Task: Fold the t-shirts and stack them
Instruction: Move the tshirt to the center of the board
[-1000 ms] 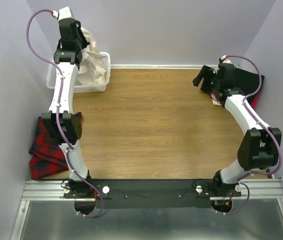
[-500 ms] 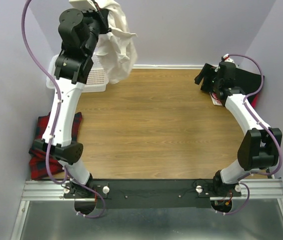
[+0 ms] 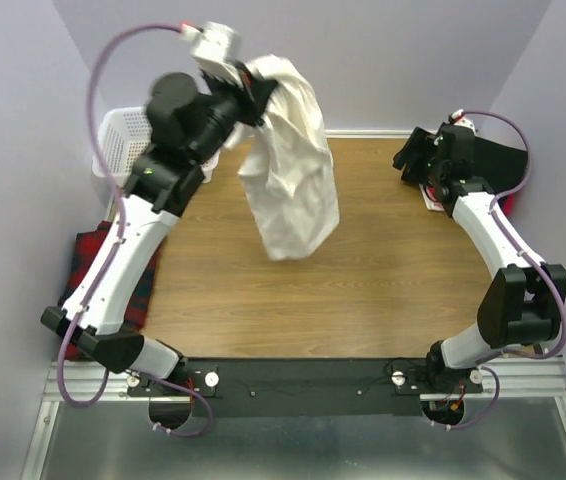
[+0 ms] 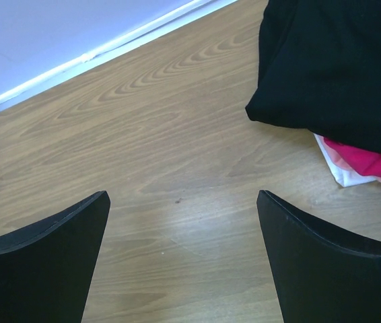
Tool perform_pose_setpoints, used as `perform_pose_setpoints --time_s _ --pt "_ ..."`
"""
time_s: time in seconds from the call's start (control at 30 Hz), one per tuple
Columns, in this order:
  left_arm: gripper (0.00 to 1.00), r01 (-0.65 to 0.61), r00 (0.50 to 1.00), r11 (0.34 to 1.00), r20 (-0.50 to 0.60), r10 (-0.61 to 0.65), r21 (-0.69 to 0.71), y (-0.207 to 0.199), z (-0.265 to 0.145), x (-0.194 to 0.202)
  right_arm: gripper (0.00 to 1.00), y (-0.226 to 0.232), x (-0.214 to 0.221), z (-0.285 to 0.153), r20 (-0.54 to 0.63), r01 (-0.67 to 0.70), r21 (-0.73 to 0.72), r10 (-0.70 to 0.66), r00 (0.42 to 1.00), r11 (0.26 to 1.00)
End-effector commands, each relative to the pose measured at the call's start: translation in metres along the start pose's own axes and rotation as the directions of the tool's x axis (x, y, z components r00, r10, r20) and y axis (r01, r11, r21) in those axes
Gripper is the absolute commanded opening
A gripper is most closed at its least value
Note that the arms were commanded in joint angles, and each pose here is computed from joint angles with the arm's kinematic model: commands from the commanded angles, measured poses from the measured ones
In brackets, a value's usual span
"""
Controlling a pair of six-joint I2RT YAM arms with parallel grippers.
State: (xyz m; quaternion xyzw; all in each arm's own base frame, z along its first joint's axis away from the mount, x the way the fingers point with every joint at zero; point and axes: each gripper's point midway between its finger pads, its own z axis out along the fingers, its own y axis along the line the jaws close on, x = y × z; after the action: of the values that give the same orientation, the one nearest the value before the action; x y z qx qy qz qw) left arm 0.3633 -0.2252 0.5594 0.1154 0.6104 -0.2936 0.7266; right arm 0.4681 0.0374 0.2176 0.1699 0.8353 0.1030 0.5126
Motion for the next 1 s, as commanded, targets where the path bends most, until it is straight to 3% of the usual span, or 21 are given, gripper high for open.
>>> perform_pose_setpoints --time_s 0.0,0.1,0.2,0.27,0.43,0.5,0.63,0.83,0.97 --pt "0.0 0.052 0.953 0.983 -0.302 0.004 0.178 -0.043 0.004 0.129 0.99 -0.017 0.001 -0.009 0.023 -0.013 0.079 0.011 1.0 0.997" --pt "0.0 0.065 0.892 0.995 -0.45 -0.024 0.075 -0.028 -0.008 0.202 0.99 -0.019 0.006 -0.007 0.011 -0.016 0.083 0.016 1.0 0.996" --pt "0.0 0.05 0.851 0.996 -0.519 -0.078 -0.068 0.0 -0.019 0.25 0.99 -0.019 0.011 -0.007 -0.003 -0.018 0.078 0.018 1.0 0.997" --pt "0.0 0.034 0.851 0.983 -0.51 -0.123 -0.18 0.019 -0.019 0.262 0.99 -0.018 0.016 -0.006 -0.018 -0.02 0.067 0.021 1.0 0.998" --pt "0.0 -0.006 0.852 0.923 -0.484 -0.197 -0.386 0.056 -0.01 0.281 0.99 -0.013 0.033 -0.007 -0.073 -0.012 0.013 0.012 0.997 1.0" --pt "0.0 -0.023 0.854 0.869 -0.462 -0.24 -0.494 0.076 0.001 0.292 0.97 -0.005 0.048 -0.011 -0.11 0.013 -0.026 -0.016 0.994 1.0" --pt "0.0 -0.012 0.869 0.832 -0.417 -0.266 -0.554 0.087 0.015 0.286 0.94 0.012 0.076 -0.018 -0.157 0.102 -0.078 -0.113 0.981 0.992" --pt "0.0 -0.044 0.873 0.767 -0.398 -0.282 -0.64 0.112 0.018 0.289 0.91 0.055 0.15 -0.031 -0.287 0.249 -0.211 -0.303 0.909 0.945" --pt "0.0 -0.054 0.866 0.716 -0.389 -0.313 -0.695 0.135 0.011 0.294 0.82 0.084 0.191 -0.046 -0.329 0.292 -0.303 -0.387 0.861 0.907"
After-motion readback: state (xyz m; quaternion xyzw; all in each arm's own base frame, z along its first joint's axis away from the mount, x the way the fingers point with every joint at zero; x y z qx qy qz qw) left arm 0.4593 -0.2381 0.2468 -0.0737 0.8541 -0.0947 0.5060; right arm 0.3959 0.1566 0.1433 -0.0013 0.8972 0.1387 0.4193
